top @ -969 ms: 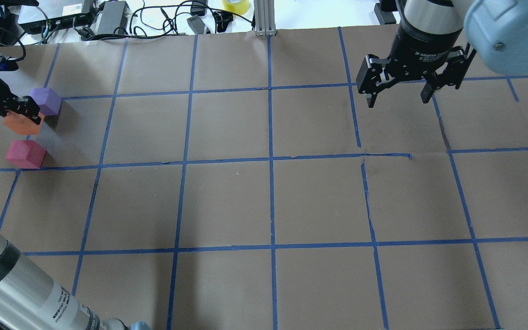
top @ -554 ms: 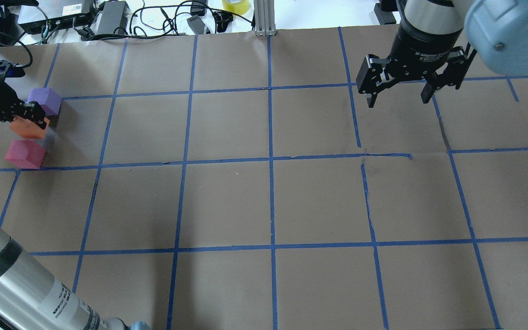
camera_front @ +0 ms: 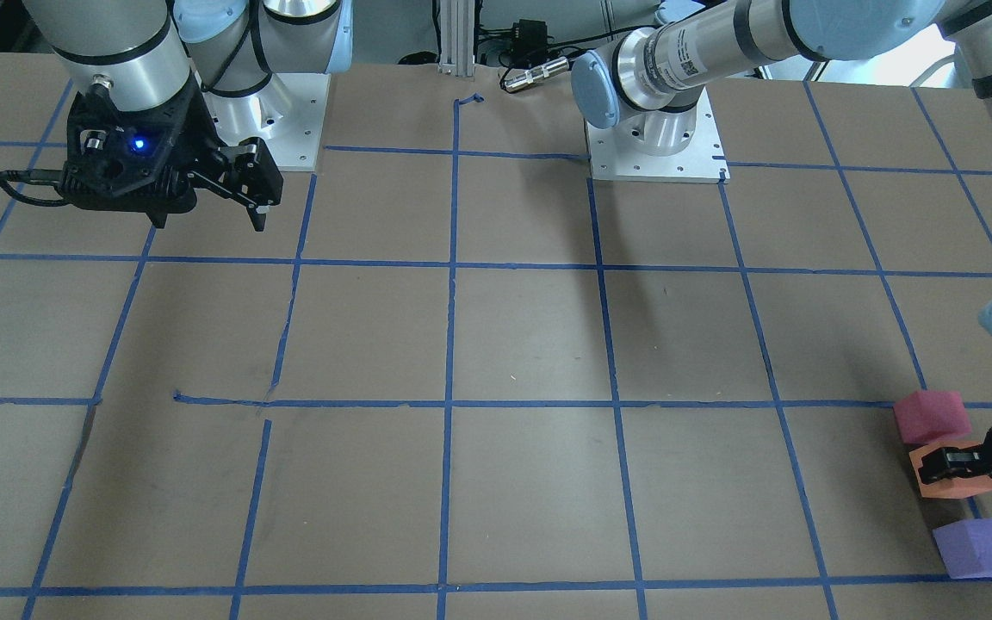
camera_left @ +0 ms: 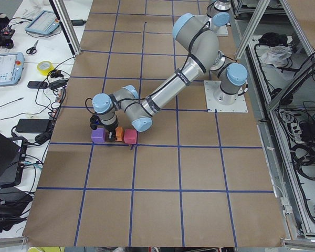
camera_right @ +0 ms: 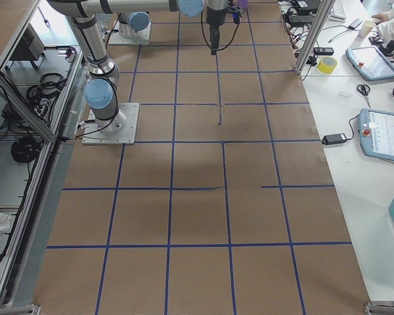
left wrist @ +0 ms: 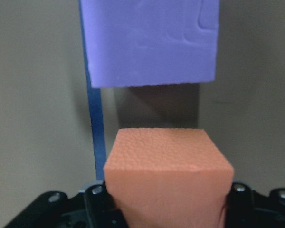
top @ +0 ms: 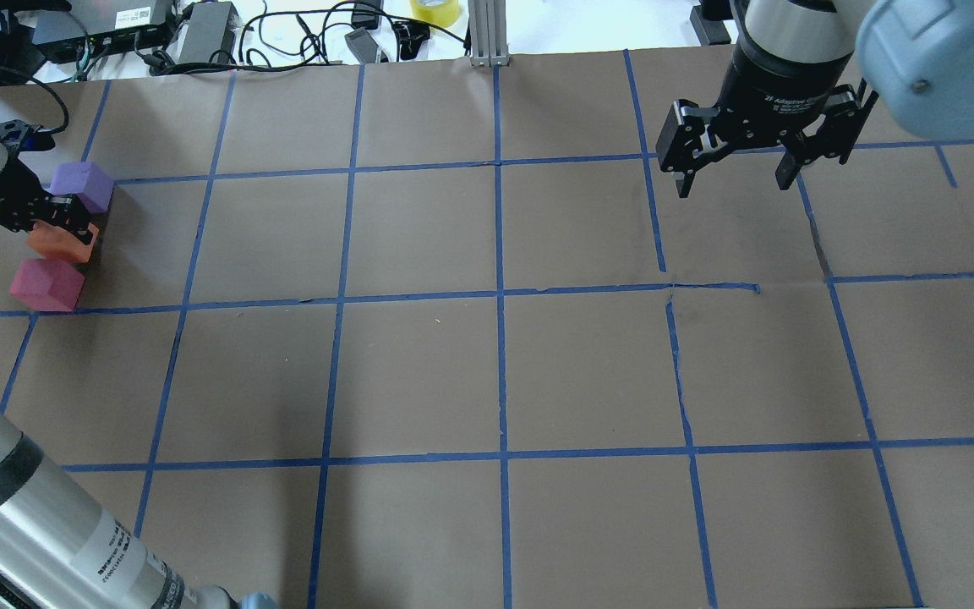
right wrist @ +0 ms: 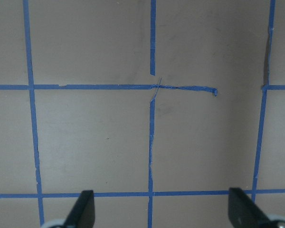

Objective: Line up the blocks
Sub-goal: 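Lower the orange cube into the gap and adjust it against the purple cube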

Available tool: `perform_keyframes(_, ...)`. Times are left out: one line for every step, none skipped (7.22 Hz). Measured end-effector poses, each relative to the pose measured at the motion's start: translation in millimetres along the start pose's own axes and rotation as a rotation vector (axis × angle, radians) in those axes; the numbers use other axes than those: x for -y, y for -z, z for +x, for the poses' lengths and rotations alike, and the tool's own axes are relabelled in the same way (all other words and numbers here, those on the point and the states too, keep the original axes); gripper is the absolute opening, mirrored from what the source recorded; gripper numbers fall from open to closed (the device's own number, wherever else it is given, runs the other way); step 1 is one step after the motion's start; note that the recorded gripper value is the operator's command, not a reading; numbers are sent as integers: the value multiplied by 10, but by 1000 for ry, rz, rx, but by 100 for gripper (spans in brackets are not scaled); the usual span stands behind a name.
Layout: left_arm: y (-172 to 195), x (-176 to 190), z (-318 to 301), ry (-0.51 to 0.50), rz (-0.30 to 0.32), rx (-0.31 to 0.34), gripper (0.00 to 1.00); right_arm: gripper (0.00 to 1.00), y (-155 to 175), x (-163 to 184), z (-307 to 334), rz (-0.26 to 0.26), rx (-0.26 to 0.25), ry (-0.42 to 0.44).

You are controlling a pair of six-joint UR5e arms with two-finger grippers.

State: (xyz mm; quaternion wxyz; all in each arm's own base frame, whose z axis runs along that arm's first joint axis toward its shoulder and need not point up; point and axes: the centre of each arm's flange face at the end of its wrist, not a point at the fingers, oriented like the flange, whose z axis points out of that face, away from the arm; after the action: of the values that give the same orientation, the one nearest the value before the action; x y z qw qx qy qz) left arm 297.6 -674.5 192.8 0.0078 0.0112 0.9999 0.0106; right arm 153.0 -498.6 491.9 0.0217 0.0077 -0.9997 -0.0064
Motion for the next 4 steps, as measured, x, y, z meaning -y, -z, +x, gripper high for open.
perform_keyframes(-23, 15, -10, -4, 7, 5, 0, 100, 6, 5, -2, 4, 3, 1)
perform_keyframes(-46, 24, -16, -7, 13, 10, 0, 100, -2, 20, -22, 7, 22, 0)
perform_keyframes(-59, 28, -18, -8, 16, 12, 0, 100, -11, 39, -49, 11, 49, 1)
perform_keyframes(-63, 29, -19, -9, 17, 13, 0, 100, -10, 42, -54, 13, 58, 4)
